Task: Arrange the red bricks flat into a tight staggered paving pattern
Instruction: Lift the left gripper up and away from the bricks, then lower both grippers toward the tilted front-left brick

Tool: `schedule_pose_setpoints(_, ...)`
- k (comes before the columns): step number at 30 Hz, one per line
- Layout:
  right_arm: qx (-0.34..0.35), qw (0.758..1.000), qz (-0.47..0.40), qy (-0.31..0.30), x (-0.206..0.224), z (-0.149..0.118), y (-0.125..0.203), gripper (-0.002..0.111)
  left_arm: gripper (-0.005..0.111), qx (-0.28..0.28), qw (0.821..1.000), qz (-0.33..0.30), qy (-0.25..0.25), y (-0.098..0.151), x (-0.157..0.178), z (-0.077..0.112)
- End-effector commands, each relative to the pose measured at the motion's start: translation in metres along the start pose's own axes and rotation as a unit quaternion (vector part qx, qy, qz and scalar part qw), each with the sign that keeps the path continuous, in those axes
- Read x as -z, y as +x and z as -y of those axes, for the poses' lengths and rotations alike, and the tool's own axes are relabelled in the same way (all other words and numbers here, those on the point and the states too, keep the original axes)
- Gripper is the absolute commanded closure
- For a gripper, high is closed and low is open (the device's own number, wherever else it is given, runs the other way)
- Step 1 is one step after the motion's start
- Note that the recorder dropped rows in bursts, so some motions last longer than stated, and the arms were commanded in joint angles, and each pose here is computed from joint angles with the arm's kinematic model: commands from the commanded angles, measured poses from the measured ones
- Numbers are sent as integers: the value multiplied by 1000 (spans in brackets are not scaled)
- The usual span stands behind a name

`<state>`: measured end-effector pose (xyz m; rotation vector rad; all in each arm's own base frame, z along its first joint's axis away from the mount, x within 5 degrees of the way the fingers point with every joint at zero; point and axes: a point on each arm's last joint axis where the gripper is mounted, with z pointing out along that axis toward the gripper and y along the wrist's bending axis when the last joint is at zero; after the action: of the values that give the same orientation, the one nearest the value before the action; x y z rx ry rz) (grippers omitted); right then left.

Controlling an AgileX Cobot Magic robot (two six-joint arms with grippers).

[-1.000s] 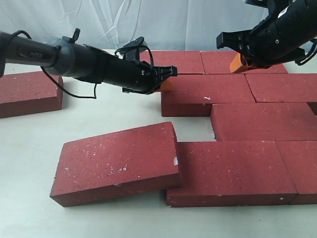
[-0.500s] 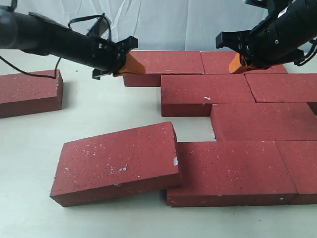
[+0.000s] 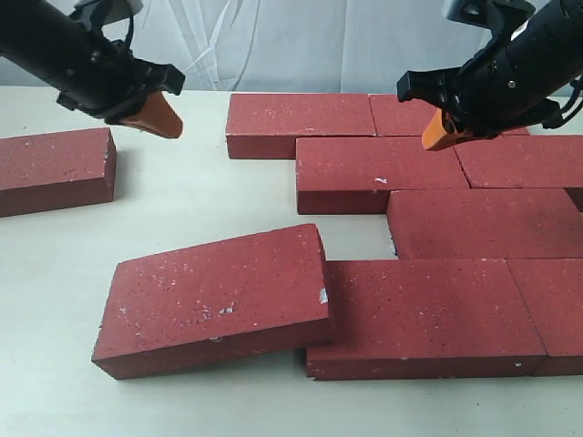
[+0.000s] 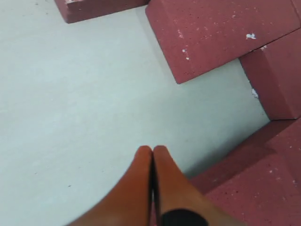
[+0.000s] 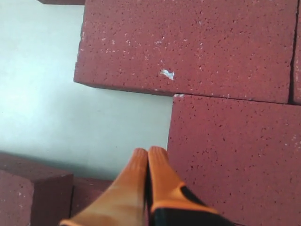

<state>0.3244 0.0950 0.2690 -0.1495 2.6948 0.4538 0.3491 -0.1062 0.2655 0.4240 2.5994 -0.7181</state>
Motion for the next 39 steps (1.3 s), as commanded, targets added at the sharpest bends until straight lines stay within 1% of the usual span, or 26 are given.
schedule_pose_setpoints(1,37,999,-13,-9,-3,-13,5,109,107,-5,999,25,-34,17,15,2)
schedule_pose_setpoints(4,83,996,-22,-19,-6,-30,11,109,107,-3,1000,-1,-29,30,17,4)
schedule_pose_setpoints(5,100,994,-29,-25,-7,-37,14,109,107,-10,999,-26,-26,35,18,5)
schedule_pose_setpoints(7,125,991,-40,-32,-9,-47,19,109,107,-18,998,-58,-23,41,20,7)
schedule_pose_setpoints(9,149,987,-46,-35,-11,-58,24,109,107,-35,994,-98,-33,48,22,5)
schedule_pose_setpoints(11,178,982,-55,-29,-12,-67,29,109,107,-42,988,-132,-63,54,24,-1)
schedule_pose_setpoints(14,213,975,-67,-19,-14,-76,36,109,107,-31,978,-164,-125,62,25,-13)
schedule_pose_setpoints(17,230,970,-75,-15,-14,-81,40,109,107,-36,970,-188,-153,72,22,-21)
schedule_pose_setpoints(21,243,967,-80,-5,-15,-80,42,109,107,-12,966,-209,-154,84,12,-27)
schedule_pose_setpoints(26,239,967,-92,-2,-26,-76,48,109,107,4,957,-250,-148,100,-8,-37)
schedule_pose_setpoints(29,236,965,-113,-1,-35,-74,51,109,107,19,952,-273,-138,109,-19,-41)
schedule_pose_setpoints(33,234,963,-135,3,-47,-72,53,109,107,40,948,-292,-117,113,-31,-44)
schedule_pose_setpoints(39,229,960,-164,-5,-63,-71,57,109,107,54,939,-321,-110,119,-46,-51)
